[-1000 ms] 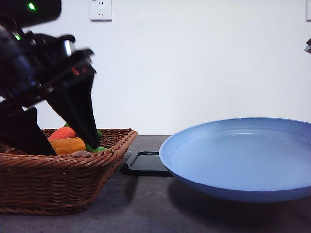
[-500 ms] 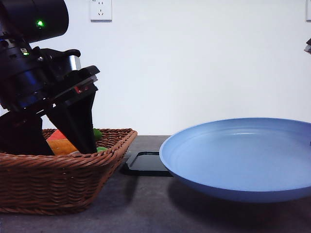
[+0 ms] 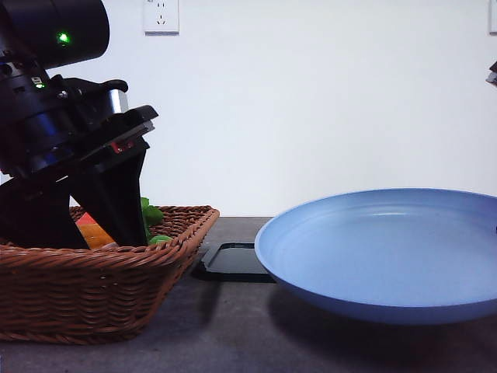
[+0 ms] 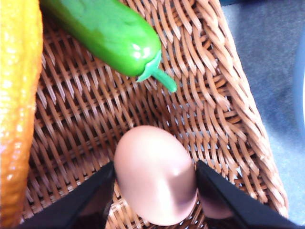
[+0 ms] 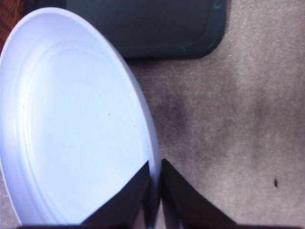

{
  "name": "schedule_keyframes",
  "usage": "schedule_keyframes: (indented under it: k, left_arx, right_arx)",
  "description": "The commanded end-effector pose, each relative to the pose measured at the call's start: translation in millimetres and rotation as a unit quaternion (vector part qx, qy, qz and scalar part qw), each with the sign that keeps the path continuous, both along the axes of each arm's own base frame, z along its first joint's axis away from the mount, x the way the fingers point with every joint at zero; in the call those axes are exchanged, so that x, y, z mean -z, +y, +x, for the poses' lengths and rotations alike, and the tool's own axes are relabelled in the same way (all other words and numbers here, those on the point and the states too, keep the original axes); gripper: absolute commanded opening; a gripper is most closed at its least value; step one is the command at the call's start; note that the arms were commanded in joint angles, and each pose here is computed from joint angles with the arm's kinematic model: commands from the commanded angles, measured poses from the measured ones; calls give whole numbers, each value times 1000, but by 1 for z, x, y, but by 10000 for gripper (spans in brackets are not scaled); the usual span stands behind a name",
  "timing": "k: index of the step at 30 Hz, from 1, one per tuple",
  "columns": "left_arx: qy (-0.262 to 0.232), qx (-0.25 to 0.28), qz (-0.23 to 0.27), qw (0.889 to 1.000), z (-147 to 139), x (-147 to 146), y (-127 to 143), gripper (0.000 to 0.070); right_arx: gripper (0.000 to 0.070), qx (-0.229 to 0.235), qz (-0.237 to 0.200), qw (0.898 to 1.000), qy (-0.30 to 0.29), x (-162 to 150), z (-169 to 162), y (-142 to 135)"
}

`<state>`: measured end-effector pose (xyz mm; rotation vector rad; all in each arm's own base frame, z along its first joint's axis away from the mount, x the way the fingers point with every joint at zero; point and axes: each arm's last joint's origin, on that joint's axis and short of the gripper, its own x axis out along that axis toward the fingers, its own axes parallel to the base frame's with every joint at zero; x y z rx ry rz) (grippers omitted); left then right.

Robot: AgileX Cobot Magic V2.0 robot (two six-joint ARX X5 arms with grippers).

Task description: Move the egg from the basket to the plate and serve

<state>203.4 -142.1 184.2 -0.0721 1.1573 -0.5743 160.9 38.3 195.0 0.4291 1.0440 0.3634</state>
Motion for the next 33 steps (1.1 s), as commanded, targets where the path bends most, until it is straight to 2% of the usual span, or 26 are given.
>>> schedule_keyframes:
  k: [1,5,10,16,23,25,28,33]
  left_arx:
    - [1,4,2,1000,2,-1,-4,257]
    - [0,5,2,1000,2,-1,-4,247]
    - [0,5,2,1000,2,-1,-4,188]
    - [2,9,6,1000,2,-2,-4,187]
    - [3,28,15,999,8,-30,-8,187]
    - [1,35,2,999,11,-42,-11,187]
    - [-1,57,-43,997,15,-63,-17,187]
    - [-33,116,-130,984,17,-90,-35,187]
  right_arx:
    - [0,-6,0,1000,-8,-2,1,1]
    - [0,-6,-1,1000,-8,-2,1,1]
    - [0,-6,-1,1000,-8,-2,1,1]
    - [0,-6,0,1000,-8,-2,1,1]
    - [0,-6,0,1000,-7,-1,1,1]
    - [0,-6,0,1000,-7,-1,1,1]
    - [0,-6,-1,1000,-4,-1,1,1]
    - [0,-14,8,1000,1,-1,0,2]
